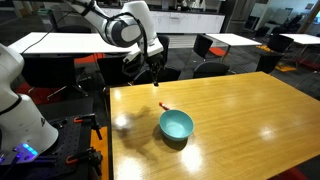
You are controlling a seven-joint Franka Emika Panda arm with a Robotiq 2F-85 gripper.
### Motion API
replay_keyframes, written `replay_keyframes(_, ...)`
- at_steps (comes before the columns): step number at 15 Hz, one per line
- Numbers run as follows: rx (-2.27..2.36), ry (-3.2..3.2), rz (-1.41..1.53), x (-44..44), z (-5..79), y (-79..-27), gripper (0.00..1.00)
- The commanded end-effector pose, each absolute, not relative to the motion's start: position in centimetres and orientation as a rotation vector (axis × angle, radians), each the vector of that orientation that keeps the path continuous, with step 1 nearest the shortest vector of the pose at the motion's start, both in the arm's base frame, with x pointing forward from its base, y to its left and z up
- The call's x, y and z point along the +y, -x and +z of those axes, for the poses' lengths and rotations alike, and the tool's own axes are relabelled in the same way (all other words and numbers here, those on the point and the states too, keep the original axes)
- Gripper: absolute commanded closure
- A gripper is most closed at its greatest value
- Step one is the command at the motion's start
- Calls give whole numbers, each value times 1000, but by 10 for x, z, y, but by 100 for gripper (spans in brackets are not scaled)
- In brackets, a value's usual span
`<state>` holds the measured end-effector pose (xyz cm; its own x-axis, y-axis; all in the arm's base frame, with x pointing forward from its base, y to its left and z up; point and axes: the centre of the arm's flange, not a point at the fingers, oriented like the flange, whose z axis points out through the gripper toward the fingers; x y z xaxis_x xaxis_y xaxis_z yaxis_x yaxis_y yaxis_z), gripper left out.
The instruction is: Put the marker in the bowl
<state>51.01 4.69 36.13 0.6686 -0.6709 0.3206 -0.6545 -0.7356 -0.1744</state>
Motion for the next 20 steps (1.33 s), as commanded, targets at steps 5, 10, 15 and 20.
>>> replay_keyframes(5, 1235, 2805, -435, 82, 332, -519, 0)
replay_keyframes(10, 1256, 2790, -384, 83, 312, -535, 0)
replay_keyframes(15, 1293, 2788, -333, 83, 287, -557, 0)
replay_keyframes(20, 1353, 2754, -280, 85, 262, -577, 0)
